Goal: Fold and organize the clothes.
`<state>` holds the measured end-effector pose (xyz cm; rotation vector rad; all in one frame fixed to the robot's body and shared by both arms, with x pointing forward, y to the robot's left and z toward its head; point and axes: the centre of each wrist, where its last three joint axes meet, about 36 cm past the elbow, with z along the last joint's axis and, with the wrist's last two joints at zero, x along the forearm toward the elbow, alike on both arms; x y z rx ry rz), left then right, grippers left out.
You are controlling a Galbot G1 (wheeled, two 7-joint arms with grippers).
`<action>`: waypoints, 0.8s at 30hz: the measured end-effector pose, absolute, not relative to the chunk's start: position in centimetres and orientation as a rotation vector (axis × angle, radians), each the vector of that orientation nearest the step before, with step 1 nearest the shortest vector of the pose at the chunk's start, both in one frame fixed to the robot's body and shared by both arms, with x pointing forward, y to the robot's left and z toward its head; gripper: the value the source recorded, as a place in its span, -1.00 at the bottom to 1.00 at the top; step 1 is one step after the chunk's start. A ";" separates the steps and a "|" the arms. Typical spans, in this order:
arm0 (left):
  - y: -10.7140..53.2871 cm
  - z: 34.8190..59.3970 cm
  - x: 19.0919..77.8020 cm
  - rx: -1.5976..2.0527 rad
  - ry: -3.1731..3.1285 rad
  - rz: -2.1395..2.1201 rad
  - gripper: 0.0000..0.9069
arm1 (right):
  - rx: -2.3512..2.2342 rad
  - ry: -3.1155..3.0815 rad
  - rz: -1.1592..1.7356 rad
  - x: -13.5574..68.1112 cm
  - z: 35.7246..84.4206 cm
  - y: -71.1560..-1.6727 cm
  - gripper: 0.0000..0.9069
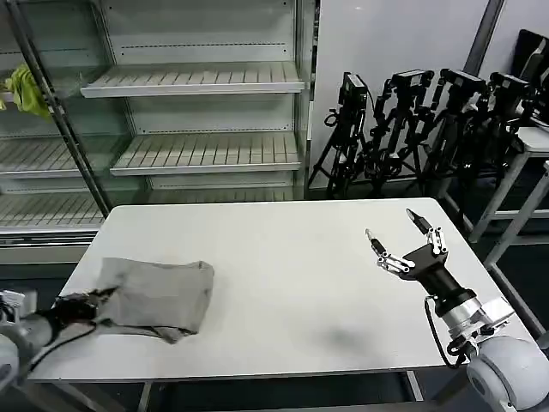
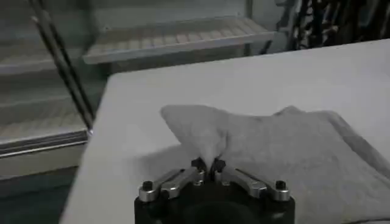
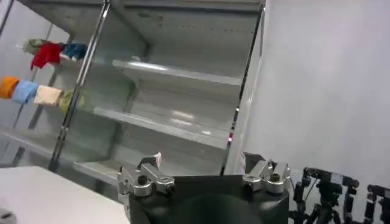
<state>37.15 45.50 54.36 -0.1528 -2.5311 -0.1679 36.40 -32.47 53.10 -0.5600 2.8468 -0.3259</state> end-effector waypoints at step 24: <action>50.8 67.2 38.8 0.090 -2.602 -0.726 -0.89 | -0.560 2.814 -0.285 36.2 53.4 -32.7 1.00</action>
